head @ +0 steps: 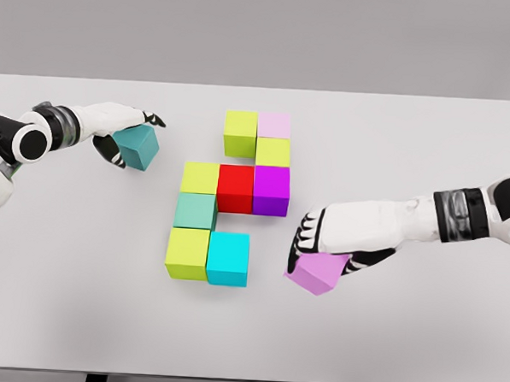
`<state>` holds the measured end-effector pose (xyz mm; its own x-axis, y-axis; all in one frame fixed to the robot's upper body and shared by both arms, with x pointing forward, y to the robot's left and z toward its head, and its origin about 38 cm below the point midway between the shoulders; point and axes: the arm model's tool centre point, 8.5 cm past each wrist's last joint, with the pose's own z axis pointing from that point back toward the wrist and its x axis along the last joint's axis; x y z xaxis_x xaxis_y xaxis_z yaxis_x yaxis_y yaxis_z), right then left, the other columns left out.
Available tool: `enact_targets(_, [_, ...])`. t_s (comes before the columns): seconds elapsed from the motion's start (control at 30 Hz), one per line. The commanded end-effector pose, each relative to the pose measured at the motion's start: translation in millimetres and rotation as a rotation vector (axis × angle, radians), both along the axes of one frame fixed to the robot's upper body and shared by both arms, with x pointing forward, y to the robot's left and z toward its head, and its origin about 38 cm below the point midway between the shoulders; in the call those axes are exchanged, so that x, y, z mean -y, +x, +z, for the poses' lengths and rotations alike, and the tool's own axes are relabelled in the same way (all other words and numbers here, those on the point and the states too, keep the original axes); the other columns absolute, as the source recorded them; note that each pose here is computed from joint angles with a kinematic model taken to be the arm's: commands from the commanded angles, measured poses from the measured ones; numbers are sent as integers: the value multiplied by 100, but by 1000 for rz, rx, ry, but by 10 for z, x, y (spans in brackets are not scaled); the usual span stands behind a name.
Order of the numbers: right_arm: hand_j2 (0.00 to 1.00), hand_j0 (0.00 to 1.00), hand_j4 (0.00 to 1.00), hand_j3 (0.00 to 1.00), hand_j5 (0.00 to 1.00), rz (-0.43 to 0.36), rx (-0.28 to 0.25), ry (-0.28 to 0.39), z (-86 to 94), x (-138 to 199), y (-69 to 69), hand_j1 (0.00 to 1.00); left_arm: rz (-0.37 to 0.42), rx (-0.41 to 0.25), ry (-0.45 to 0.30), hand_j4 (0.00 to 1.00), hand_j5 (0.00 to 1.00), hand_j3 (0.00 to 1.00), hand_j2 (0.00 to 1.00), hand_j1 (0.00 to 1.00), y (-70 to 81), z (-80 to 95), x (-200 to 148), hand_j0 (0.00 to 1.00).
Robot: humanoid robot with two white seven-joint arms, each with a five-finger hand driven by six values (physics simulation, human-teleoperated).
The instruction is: Assemble the squares on the desktop into the number 2
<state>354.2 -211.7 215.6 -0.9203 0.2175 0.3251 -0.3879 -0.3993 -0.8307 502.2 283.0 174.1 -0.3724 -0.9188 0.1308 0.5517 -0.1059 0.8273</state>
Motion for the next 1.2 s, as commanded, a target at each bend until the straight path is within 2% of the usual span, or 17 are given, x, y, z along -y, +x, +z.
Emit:
enact_targets(0.0, [47, 47, 47, 47, 47, 53, -23, -7, -148, -185, -72, 47, 0, 0, -2, 85, 85, 85, 85, 85, 1, 2, 1, 85])
enact_targets(0.1, [47, 47, 47, 47, 47, 82, -32, -15, -200, -278, -99, 47, 3, -2, -2, 85, 85, 85, 85, 85, -1, -9, -5, 85])
enact_targets(0.23, [48, 48, 48, 48, 48, 90, 9, -32, -145, -300, -59, 48, 11, -8, -1, 85, 85, 85, 85, 85, 5, -28, -23, 85])
enact_targets(0.27, [52, 52, 52, 52, 52, 89, 14, -32, -128, -302, -41, 52, 13, -9, -1, 85, 85, 85, 85, 85, 6, -31, -27, 85])
enact_targets(0.33, [52, 52, 52, 52, 52, 98, 22, -25, -101, -345, -32, 52, 14, -9, -1, 85, 85, 85, 85, 85, 7, -34, -31, 85])
enact_targets(0.37, [52, 52, 52, 52, 52, 93, 35, -29, -66, -344, 12, 52, 14, -9, -1, 86, 86, 86, 86, 86, 7, -34, -31, 86])
enact_targets(0.5, [52, 52, 52, 52, 52, 60, 35, -35, -88, -324, 147, 52, 16, -9, -1, 83, 83, 83, 83, 83, 9, -33, -38, 83])
enact_targets(0.63, [52, 52, 52, 52, 52, 51, 42, -31, -69, -364, 233, 52, 20, -13, -2, 73, 73, 73, 73, 73, 7, -44, -44, 73])
enact_targets(0.7, [52, 52, 52, 52, 52, 55, 40, -28, -78, -390, 234, 52, 60, -18, -1, 69, 69, 69, 69, 69, 19, -49, -78, 69])
enact_targets(0.83, [52, 52, 52, 52, 52, 69, 41, -46, -113, -400, 199, 52, 63, -19, -9, 58, 58, 58, 58, 58, 24, -48, -50, 58])
enact_targets(1.17, [52, 52, 52, 52, 52, 105, 52, -58, -75, -463, 151, 52, 64, 0, -28, 47, 47, 47, 47, 47, 63, 42, 29, 47])
